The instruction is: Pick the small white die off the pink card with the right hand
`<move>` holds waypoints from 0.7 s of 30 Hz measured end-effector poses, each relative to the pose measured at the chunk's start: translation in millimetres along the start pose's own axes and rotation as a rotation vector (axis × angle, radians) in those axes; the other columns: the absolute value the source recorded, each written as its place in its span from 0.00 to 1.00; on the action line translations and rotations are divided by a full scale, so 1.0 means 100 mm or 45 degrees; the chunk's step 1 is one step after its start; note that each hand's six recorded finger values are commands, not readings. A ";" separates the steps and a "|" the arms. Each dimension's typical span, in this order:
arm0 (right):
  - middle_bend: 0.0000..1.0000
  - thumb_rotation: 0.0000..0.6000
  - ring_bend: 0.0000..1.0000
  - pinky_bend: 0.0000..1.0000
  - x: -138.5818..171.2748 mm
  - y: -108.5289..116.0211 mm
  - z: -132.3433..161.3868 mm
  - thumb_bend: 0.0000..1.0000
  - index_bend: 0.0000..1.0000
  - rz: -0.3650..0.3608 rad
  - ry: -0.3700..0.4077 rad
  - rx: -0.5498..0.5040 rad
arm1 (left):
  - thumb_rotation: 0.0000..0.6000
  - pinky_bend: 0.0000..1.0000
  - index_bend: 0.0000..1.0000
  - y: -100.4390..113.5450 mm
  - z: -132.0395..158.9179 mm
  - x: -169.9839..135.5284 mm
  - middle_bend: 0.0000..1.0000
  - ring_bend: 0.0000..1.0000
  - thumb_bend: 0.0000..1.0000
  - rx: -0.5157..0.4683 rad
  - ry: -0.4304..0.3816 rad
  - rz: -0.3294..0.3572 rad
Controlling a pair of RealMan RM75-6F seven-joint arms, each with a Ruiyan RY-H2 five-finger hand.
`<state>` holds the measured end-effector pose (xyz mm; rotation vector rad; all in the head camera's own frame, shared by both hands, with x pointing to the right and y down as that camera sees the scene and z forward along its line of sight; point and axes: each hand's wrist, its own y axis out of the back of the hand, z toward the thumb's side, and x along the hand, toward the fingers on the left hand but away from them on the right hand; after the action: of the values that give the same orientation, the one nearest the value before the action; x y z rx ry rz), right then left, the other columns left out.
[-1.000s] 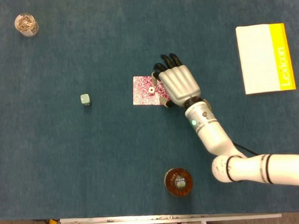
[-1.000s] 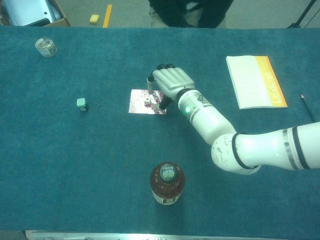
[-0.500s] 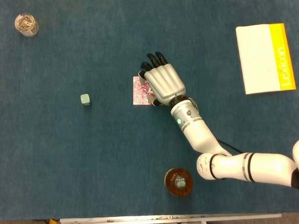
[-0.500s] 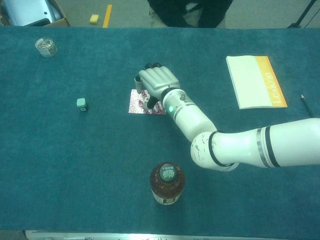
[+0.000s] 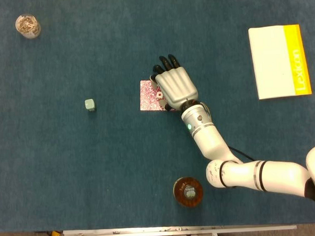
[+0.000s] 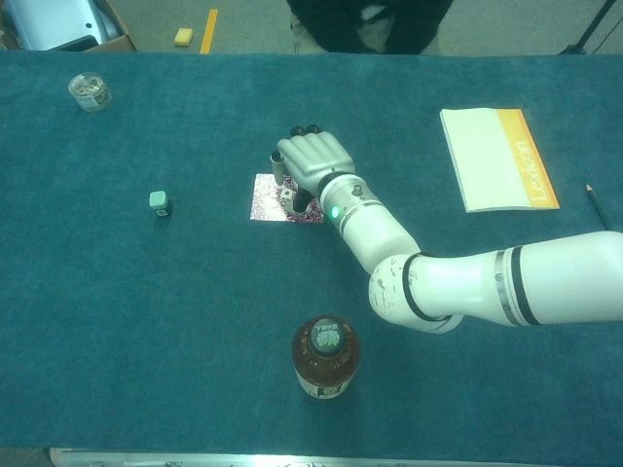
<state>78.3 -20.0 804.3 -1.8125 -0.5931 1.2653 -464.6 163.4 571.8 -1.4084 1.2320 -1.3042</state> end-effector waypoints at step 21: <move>0.26 1.00 0.05 0.01 -0.02 -0.03 0.00 0.24 0.52 0.010 -0.025 0.007 | 1.00 0.05 0.27 0.00 -0.04 -0.01 0.19 0.04 0.44 -0.002 0.012 0.004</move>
<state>78.0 -20.1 807.5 -1.8014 -0.5933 1.2902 -469.0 164.2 572.4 -1.4025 1.2417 -1.3093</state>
